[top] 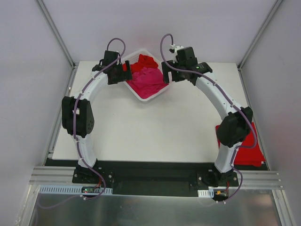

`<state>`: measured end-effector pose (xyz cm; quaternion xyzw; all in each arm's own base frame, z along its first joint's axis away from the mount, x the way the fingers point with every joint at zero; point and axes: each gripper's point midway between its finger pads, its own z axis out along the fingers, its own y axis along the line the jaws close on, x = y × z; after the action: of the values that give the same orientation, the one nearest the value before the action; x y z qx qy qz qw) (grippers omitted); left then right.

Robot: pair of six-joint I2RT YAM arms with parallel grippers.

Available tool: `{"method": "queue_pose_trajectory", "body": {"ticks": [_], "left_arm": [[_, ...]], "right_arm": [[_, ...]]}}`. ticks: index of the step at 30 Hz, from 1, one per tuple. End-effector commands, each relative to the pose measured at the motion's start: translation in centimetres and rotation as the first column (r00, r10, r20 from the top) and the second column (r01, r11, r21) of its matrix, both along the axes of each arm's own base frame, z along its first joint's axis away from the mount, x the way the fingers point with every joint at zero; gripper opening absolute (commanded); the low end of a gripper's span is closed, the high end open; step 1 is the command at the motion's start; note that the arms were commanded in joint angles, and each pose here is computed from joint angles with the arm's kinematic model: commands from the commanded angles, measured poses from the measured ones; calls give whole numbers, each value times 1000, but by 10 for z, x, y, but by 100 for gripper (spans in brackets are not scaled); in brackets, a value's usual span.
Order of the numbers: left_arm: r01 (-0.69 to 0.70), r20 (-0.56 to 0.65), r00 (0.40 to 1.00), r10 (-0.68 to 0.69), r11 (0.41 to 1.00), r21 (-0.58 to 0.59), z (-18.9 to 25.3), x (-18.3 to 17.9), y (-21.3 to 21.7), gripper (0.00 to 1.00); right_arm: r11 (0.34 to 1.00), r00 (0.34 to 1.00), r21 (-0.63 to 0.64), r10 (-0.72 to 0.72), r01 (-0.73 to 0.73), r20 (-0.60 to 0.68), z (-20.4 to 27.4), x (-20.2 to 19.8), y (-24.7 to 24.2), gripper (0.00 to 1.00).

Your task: Fold and stack the t-shirts

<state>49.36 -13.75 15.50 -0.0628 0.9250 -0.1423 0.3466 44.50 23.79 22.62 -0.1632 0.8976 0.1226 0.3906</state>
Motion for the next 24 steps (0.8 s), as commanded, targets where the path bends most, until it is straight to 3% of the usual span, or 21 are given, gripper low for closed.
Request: {"method": "queue_pose_trajectory", "body": {"ticks": [1,15,20,24], "left_arm": [[-29,67,997,34,997,-73,19,4,-9,99],[-145,37,989,146,989,-9,-14,27,8,98],[-181,25,983,183,983,-41,-18,38,7,97],[-226,18,974,227,973,-51,-21,43,9,82]], "right_arm": [[999,991,50,-7,0,131,56,-8,-4,97],[996,991,71,40,-49,129,61,-21,1,97],[997,991,58,45,-52,124,60,-24,-2,97],[997,991,54,52,-60,124,61,-25,-2,97]]}}
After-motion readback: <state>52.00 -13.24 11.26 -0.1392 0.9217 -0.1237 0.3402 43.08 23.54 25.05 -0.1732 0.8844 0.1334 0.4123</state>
